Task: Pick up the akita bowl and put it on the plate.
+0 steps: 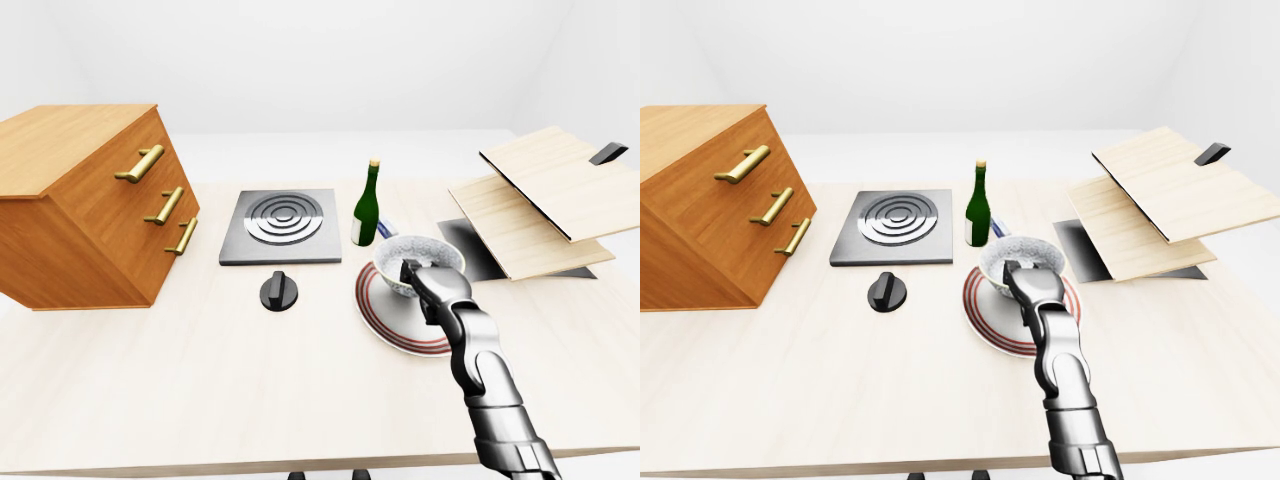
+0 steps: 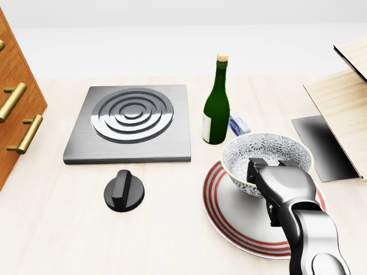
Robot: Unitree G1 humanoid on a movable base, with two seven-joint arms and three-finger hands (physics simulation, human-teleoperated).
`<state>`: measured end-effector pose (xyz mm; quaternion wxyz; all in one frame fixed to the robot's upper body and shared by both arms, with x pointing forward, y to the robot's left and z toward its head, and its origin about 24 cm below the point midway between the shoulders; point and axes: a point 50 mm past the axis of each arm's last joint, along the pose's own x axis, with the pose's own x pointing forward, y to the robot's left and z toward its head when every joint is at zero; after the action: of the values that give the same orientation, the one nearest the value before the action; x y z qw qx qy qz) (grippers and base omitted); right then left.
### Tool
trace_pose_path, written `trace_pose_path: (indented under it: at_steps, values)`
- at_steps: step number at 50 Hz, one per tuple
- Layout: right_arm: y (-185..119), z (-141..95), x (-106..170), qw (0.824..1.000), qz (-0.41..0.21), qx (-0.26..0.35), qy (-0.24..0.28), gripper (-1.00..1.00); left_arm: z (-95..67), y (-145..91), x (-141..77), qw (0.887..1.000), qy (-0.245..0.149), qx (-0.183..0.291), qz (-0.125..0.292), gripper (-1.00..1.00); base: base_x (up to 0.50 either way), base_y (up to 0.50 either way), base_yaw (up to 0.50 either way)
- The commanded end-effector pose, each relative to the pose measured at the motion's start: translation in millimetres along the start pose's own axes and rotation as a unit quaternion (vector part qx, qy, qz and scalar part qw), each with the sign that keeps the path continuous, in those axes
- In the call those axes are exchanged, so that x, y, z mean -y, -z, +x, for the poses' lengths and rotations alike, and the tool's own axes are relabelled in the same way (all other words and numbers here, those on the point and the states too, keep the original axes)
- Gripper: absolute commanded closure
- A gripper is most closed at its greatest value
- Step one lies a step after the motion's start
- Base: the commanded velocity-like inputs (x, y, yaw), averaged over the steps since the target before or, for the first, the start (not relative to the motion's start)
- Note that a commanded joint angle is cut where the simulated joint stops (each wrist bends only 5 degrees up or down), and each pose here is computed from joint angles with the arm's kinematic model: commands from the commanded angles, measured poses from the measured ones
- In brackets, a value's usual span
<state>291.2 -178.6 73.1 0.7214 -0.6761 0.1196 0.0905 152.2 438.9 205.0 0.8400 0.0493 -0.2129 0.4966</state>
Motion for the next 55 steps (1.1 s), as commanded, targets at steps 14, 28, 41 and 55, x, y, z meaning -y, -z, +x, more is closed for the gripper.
trace_pose_path:
  at_steps: [14,28,41,55]
  values:
    - [4.5,1.1,-3.3,1.0,-0.01,-0.01,0.006,1.0,-0.2,-0.7,0.2,1.0,0.0,0.002,0.0,-1.0,0.0,0.0,0.0]
    - [2.6,5.7,-14.6,1.0,-0.001,-0.006,0.001,1.0,-0.1,-2.2,0.1,1.0,0.0,0.005,0.0,-1.0,0.0,0.0,0.0]
    - [5.1,4.1,-20.8,1.0,0.003,-0.007,-0.003,1.0,-0.3,1.6,0.7,1.0,0.0,-0.003,0.002,-1.0,0.0,0.0,0.0]
    - [7.1,2.1,-23.8,1.0,0.004,-0.01,-0.01,1.0,-0.1,-0.7,0.1,1.0,0.0,0.002,0.001,-1.0,0.0,0.0,0.0]
